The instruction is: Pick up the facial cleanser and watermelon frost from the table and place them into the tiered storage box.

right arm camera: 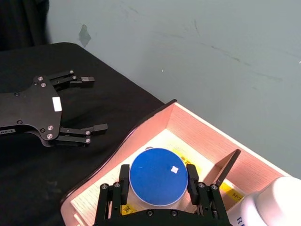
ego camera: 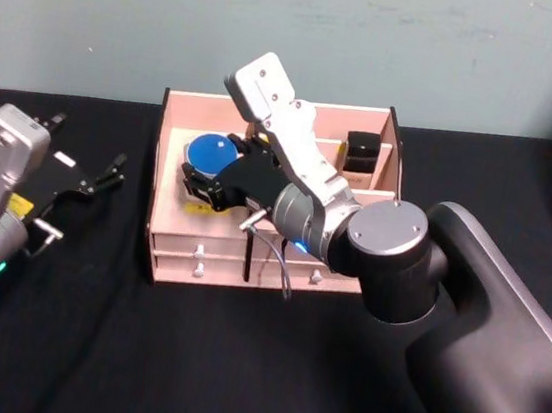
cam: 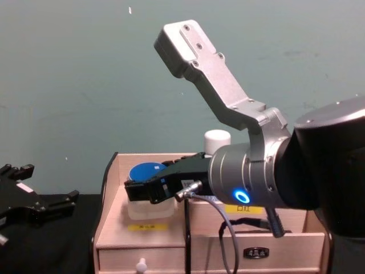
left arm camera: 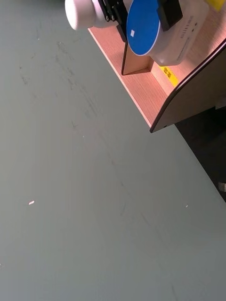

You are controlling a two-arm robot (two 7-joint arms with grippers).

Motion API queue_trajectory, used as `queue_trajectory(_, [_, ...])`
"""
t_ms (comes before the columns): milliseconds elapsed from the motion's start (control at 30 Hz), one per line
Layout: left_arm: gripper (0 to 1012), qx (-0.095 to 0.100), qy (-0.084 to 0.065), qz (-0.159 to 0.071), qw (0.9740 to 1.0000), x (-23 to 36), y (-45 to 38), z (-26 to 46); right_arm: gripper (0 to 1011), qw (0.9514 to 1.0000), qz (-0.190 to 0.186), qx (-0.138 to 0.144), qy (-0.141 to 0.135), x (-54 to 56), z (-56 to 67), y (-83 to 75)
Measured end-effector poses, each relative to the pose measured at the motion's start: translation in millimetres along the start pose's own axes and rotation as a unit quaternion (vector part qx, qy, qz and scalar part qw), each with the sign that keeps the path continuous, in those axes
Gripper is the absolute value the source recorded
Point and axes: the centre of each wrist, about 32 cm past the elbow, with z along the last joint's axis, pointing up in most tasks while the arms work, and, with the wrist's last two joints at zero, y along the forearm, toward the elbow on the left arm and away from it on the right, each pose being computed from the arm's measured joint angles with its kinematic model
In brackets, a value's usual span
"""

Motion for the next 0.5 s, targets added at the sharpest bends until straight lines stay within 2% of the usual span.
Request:
queue_trajectory(367, [1001,0.0,0.0,0.0,1.0,0.0,0.0,0.0,733,1.0,0.0,-0.001,0.001,-0.1,-0.3,0.9])
queue_trajectory(467, [1001,0.0,0.0,0.0,1.0,0.0,0.0,0.0,763,1.0,0.0,-0.001,0.001,-0.1,0.0,0.7])
queue_trajectory(500, [1001,0.0,0.0,0.0,1.0,0.0,0.0,0.0,810,1.0,0.001,-0.001,0.0,-0.1,0.0,0.7])
